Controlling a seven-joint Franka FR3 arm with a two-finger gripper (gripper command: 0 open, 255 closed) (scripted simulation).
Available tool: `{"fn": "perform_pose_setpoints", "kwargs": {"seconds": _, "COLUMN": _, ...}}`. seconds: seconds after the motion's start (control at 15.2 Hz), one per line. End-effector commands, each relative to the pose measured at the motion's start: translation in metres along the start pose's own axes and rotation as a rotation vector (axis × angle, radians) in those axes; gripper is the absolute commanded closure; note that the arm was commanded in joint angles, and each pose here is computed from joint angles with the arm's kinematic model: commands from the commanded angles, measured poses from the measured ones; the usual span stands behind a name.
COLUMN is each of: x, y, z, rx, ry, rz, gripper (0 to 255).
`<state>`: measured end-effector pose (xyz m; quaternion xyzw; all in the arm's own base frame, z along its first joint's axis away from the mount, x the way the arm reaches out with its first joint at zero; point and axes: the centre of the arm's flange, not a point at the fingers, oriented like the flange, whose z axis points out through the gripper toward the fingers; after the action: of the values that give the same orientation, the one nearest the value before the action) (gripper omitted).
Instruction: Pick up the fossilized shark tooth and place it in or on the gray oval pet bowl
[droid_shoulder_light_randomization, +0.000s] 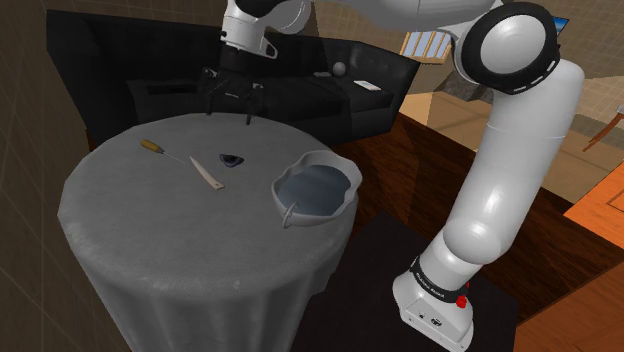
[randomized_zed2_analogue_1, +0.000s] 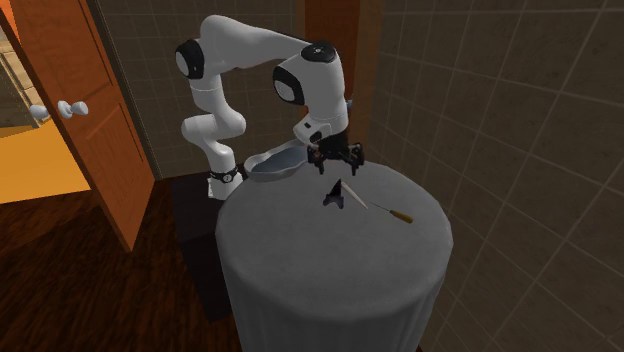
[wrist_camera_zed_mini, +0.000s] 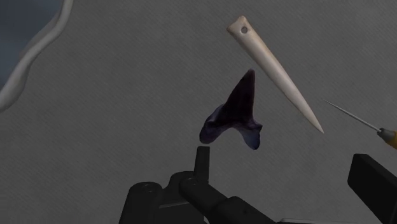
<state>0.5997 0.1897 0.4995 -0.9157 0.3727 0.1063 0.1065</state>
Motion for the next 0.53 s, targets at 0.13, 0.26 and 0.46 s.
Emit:
{"fn": "perform_pose_setpoints", "kwargs": {"seconds": 0.13, "x": 0.0004, "y": -0.0002, "z": 0.0198, "rx": 0.001, "ry": -0.001, "rz": -0.001, "gripper": 0}}
{"fn": "perform_pose_setpoints", "kwargs": {"seconds": 0.26, "x": 0.0004, "y": -0.0003, "z": 0.0198, "rx": 0.001, "ry": -0.001, "rz": -0.001, "gripper": 0}}
{"fn": "perform_pose_setpoints", "kwargs": {"seconds": 0.46, "x": 0.0004, "y": -0.0003, "z": 0.0198, "rx": 0.001, "ry": -0.001, "rz": -0.001, "gripper": 0}}
